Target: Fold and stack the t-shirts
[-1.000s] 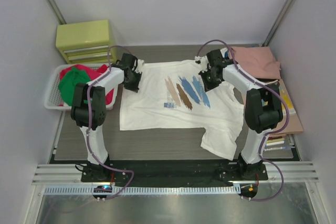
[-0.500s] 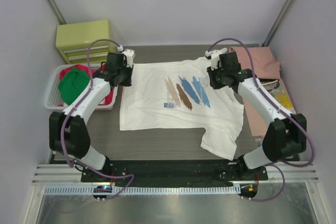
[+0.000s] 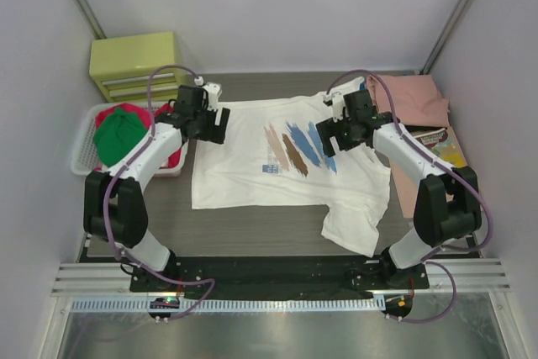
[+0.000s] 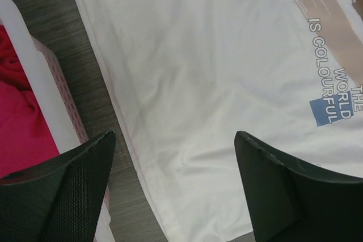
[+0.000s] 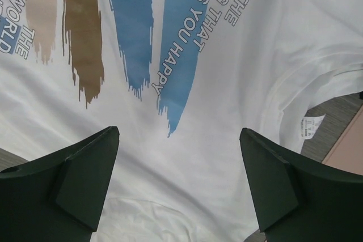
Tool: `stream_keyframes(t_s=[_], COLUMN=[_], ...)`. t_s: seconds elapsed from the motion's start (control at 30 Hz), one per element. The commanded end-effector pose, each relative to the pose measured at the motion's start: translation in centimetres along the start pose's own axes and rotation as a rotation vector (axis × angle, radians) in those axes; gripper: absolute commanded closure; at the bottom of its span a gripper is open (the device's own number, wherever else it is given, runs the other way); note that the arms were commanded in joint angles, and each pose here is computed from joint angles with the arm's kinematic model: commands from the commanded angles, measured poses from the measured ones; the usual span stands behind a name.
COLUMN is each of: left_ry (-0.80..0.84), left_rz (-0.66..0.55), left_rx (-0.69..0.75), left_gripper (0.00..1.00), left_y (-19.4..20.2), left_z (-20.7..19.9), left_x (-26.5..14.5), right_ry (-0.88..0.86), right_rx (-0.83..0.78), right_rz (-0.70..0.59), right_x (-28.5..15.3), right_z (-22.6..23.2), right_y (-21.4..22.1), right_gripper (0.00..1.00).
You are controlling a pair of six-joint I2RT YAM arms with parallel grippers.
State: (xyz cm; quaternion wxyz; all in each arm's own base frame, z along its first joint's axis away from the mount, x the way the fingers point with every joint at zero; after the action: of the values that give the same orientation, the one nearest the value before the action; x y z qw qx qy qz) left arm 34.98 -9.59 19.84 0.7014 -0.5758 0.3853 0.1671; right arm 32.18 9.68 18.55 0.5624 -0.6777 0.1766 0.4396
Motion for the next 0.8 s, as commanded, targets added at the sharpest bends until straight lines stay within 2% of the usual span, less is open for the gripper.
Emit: stream_keyframes(t_s=[0.0, 0.07, 0.13, 0.17, 0.2, 0.3, 0.43, 0.57, 0.77], left_ry=[-0.153, -0.241, -0.348, -0.382, -0.441, -0.514, -0.627, -0.664, -0.702], left_rz=[-0.193, -0.275, -0.418, -0.443, -0.503, -0.597, -0.590, -0.572, -0.563], left_rx=[0.013, 0.040, 0.064, 0.061, 0.056, 0.040, 0.035, 0.017, -0.003], left_gripper=[0.13, 0.13, 0.12, 0.11, 0.11, 0.09, 0.07, 0.05, 0.02], left_y=[-4.0, -4.4, -5.6, -5.5, -5.5, -5.0, -4.1, -2.8, -1.6], left_z=[1.3, 2.1, 3.1, 3.5, 4.0, 5.1, 6.3, 7.4, 8.3], left_x=[-3.8, -6.0, -10.4, -11.5, -14.2, -17.5, -20.1, -19.9, -20.4], right_ry=[-0.014, 0.003, 0.003, 0.002, -0.005, -0.017, -0.029, -0.018, -0.036], right_rx=[0.007, 0.004, -0.004, -0.006, -0.009, -0.004, -0.010, 0.004, 0.023], right_rz=[0.013, 0.038, 0.067, 0.068, 0.073, 0.076, 0.113, 0.178, 0.169], right_x=[1.1, 1.7, 2.4, 2.5, 2.7, 3.2, 4.9, 8.7, 11.4], right_z=[0.2, 0.2, 0.7, 0.8, 1.0, 1.4, 2.1, 2.0, 2.1], right_y=[-1.3, -1.2, -0.9, -0.9, -0.9, -1.0, -1.0, -0.8, -2.2], right_gripper=[0.05, 0.03, 0.00, 0.00, 0.00, 0.00, 0.00, 0.00, 0.00])
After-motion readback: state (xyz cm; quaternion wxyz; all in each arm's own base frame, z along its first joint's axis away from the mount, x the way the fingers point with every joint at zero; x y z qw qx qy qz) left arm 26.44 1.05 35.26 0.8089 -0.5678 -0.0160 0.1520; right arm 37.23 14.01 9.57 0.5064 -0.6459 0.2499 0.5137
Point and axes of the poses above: each gripper's point midway between its finger pads, its own x axis out along the fingers, its own z axis along the line the jaws close on, y = z × x, the point moved 8 cm from there along -x, back along the fingers, and after that the axes turned 4 degrees about x, right-handed, at the moved point
